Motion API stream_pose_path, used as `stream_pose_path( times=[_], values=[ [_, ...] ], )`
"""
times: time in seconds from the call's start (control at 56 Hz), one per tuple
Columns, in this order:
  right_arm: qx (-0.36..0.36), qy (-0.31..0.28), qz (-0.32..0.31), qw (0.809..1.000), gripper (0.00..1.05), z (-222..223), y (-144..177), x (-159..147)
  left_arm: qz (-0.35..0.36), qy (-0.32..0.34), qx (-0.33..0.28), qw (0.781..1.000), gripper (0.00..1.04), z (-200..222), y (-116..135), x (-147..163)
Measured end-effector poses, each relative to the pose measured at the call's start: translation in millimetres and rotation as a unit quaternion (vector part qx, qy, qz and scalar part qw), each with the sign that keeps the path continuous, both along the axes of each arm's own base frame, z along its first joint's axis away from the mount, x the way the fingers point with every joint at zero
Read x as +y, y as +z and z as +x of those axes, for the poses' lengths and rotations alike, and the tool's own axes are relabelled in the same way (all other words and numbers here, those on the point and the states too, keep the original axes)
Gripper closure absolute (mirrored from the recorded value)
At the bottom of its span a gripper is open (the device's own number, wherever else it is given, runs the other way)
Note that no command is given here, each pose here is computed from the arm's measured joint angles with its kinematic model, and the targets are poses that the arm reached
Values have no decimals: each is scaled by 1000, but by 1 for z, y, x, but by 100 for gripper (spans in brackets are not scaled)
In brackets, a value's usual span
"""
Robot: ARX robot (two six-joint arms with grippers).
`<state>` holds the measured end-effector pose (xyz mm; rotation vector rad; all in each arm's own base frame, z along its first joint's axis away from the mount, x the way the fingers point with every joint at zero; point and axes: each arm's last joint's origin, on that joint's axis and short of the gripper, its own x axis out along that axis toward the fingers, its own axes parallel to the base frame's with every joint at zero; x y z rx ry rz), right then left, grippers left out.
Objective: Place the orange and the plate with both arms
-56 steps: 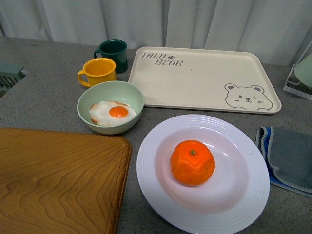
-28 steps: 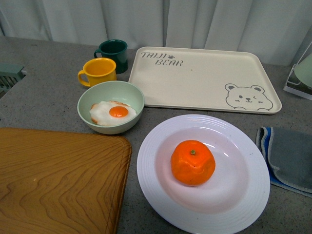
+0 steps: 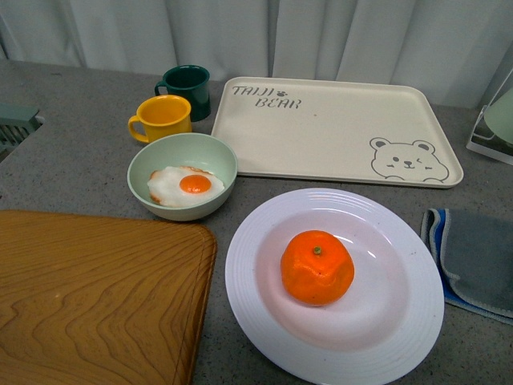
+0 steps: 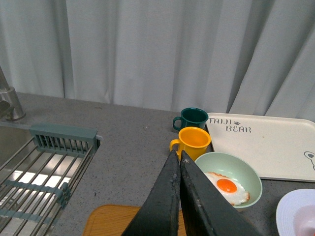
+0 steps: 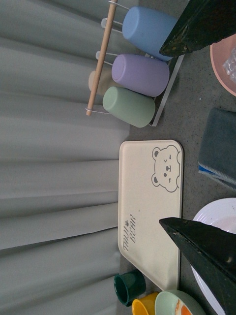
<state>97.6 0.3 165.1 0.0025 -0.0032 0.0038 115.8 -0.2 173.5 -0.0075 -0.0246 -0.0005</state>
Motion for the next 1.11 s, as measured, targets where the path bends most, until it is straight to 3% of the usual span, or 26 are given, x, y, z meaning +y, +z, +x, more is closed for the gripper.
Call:
stream_pose_path(
  times=[0.696, 0.768, 0.821, 0.893, 1.036, 1.107],
  values=[
    [0, 0, 0, 1000, 9, 0, 0, 0, 0, -1, 5, 1000, 101, -19, -4, 0],
    [8, -10, -11, 1000, 9, 0, -1, 0, 0, -1, 4, 1000, 87, -19, -4, 0],
    [88, -60, -80, 991, 9, 4, -1, 1, 0, -1, 4, 1000, 73, -19, -4, 0],
    [144, -34, -102, 984, 9, 16, -3, 8, 0, -1, 4, 1000, 58, -19, -4, 0],
    [213, 32, -46, 975, 9, 48, -4, 20, 0, -1, 4, 1000, 33, -19, -4, 0],
    [281, 64, 11, 957, 9, 70, -12, 28, 0, -1, 4, 1000, 19, -19, -4, 0]
  ],
)
